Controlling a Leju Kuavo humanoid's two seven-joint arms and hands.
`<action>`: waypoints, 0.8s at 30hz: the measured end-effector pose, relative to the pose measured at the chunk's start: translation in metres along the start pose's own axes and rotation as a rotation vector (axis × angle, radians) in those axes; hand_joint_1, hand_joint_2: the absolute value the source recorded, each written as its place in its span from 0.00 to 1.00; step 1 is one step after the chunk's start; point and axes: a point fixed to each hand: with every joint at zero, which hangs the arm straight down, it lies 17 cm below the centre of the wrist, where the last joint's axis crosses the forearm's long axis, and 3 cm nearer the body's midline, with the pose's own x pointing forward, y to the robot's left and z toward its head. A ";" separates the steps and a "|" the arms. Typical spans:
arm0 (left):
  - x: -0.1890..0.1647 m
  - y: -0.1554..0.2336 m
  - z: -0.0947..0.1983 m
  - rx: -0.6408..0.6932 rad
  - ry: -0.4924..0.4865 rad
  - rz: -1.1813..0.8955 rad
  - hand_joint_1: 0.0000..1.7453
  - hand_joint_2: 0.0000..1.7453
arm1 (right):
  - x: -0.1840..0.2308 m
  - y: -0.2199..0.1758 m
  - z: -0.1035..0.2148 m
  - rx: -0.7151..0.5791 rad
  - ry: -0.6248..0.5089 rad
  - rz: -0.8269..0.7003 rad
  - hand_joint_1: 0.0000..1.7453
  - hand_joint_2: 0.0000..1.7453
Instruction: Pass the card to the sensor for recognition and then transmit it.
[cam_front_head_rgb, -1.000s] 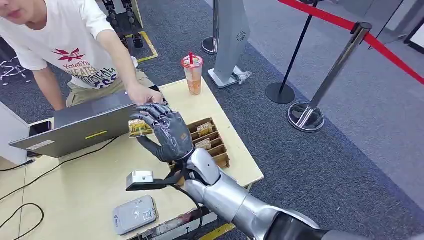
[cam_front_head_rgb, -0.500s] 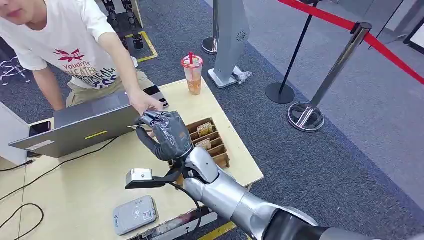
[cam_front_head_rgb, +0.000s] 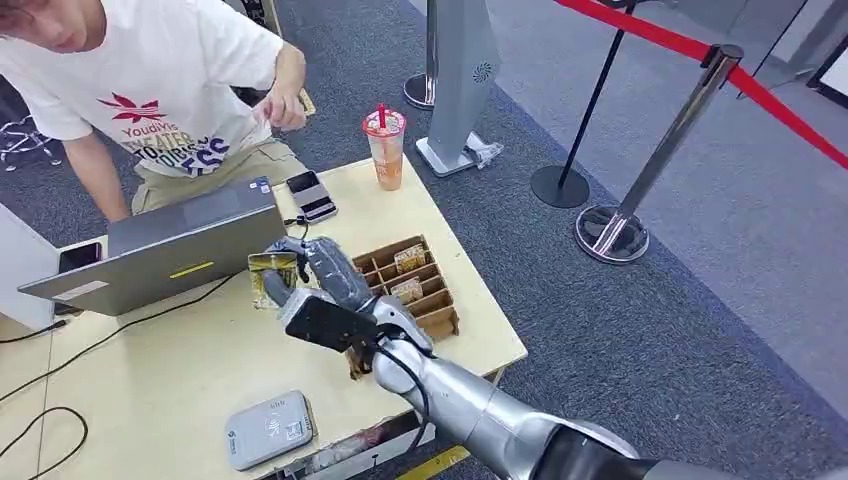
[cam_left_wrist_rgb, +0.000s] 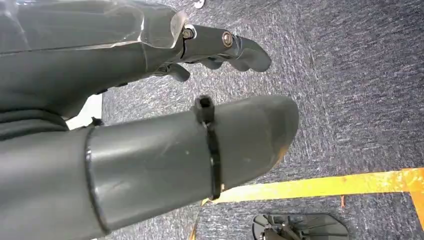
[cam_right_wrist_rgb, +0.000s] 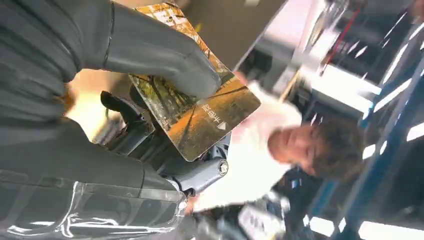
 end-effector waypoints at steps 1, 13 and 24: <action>0.000 0.000 0.000 -0.001 0.000 0.001 0.00 0.00 | 0.001 0.007 0.001 0.030 0.009 -0.068 1.00 1.00; -0.004 -0.003 0.000 -0.012 -0.001 0.023 0.00 0.00 | 0.008 0.082 0.032 0.315 0.110 -0.454 1.00 1.00; -0.004 -0.003 0.000 -0.014 -0.003 0.012 0.00 0.00 | -0.029 0.132 0.072 0.427 0.272 -0.512 1.00 1.00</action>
